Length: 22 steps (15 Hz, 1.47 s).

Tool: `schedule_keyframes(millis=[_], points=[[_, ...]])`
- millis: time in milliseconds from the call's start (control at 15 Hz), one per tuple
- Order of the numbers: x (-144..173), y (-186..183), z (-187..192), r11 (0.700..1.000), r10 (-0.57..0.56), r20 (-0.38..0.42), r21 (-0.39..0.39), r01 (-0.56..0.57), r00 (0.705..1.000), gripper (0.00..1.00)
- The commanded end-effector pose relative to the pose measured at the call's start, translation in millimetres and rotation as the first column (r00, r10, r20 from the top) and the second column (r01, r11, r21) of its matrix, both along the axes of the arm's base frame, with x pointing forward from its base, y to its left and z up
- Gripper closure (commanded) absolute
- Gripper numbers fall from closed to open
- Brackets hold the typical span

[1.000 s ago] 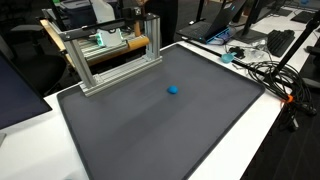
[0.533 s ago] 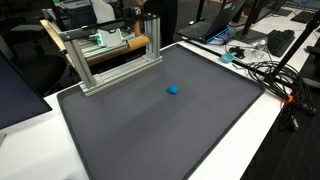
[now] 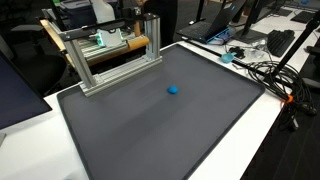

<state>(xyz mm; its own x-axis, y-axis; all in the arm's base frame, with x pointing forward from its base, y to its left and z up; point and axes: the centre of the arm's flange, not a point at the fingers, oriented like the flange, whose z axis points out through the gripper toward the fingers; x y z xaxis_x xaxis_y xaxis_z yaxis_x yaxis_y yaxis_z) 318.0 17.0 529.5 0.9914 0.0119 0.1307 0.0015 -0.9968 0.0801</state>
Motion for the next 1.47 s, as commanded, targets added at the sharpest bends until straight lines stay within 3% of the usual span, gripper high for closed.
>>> schedule_keyframes(millis=[0,267,667,1400], points=[[10,12,-11,0.997,-0.071,-0.036,0.024,0.072,0.997,0.0],[14,13,-27,0.994,-0.105,-0.044,0.015,0.106,0.993,0.0],[22,13,-42,0.996,-0.086,0.009,0.023,0.086,0.996,0.0],[33,0,-77,0.996,-0.086,-0.015,0.03,0.086,0.996,0.0]])
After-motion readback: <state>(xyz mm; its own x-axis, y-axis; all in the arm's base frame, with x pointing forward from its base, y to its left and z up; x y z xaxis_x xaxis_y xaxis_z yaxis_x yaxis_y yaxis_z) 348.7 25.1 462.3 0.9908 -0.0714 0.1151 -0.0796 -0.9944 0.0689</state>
